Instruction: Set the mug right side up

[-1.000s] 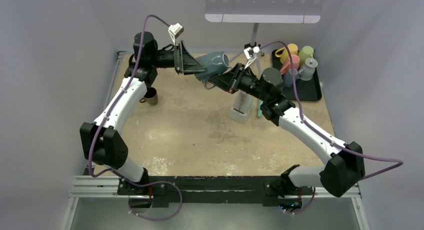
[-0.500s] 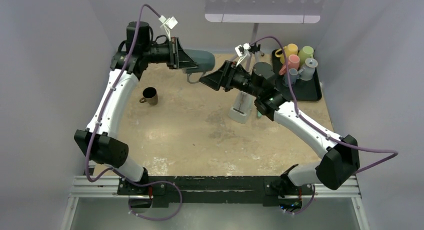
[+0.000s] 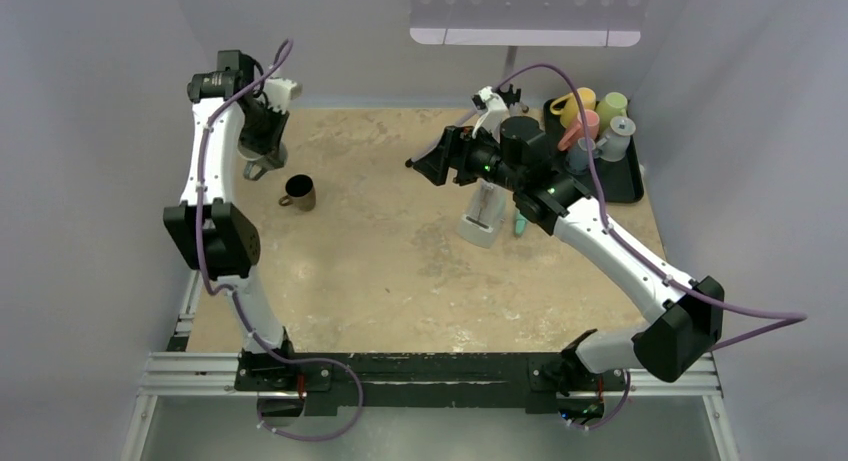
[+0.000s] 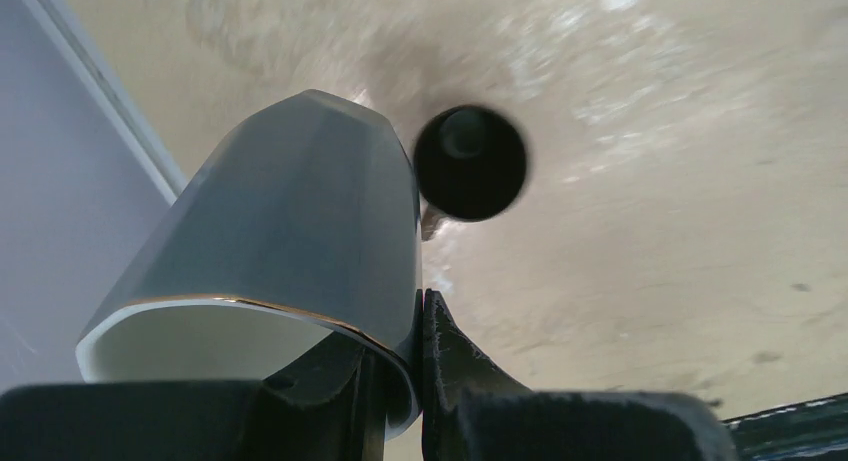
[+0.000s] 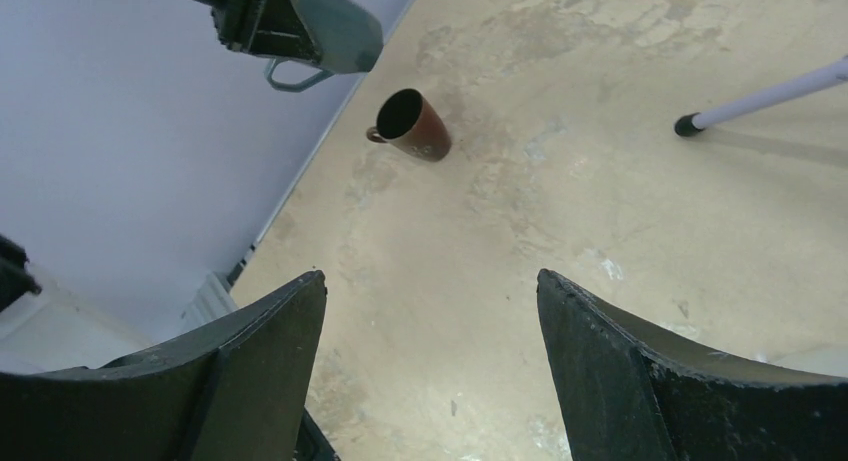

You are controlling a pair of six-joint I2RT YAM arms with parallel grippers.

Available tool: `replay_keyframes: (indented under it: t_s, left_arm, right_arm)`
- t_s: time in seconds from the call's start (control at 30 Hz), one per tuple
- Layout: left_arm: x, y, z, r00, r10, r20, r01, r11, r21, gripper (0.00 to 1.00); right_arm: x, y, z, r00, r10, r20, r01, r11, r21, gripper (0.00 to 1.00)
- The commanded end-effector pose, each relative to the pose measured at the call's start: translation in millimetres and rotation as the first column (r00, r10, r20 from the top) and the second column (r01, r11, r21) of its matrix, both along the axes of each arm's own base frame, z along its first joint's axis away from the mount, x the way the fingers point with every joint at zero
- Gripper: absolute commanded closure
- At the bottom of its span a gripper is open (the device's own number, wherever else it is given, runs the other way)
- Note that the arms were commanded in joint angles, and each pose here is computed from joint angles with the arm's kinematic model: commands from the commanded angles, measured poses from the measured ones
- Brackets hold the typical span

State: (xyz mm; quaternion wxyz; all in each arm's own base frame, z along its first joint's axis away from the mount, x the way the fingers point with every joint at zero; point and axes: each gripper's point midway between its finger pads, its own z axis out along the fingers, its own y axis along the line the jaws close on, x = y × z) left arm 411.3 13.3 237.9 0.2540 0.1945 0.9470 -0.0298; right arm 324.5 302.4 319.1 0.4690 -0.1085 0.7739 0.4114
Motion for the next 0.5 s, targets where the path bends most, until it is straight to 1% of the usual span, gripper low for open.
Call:
replay_keyframes:
  t_s: [0.0, 0.03, 0.2, 0.37, 0.47]
  left_arm:
    - [2, 74, -36, 0.991, 0.019, -0.133, 0.011, 0.975, 0.223, 1.0]
    - [5, 86, -45, 0.989, 0.046, -0.144, -0.01, 0.971, 0.237, 1.0]
    - [13, 101, -88, 0.975, 0.065, -0.214, -0.016, 0.975, 0.221, 1.0]
    - [11, 86, -115, 0.964, 0.006, -0.265, 0.023, 0.994, 0.104, 1.0]
    - [9, 82, -128, 0.957, -0.006, -0.29, 0.029, 0.997, 0.076, 1.0]
  right_arm:
    - [5, -10, 20, 0.997, -0.032, 0.069, 0.035, 0.998, -0.043, 0.19]
    - [6, -9, 19, 0.997, -0.032, 0.067, 0.035, 0.998, -0.049, 0.19]
    - [7, -10, 16, 0.998, -0.032, 0.063, 0.036, 0.997, -0.063, 0.19]
    - [6, -10, 17, 0.997, -0.03, 0.066, 0.034, 0.997, -0.066, 0.19]
    - [6, -12, 18, 0.997, -0.037, 0.068, 0.042, 0.997, -0.069, 0.19]
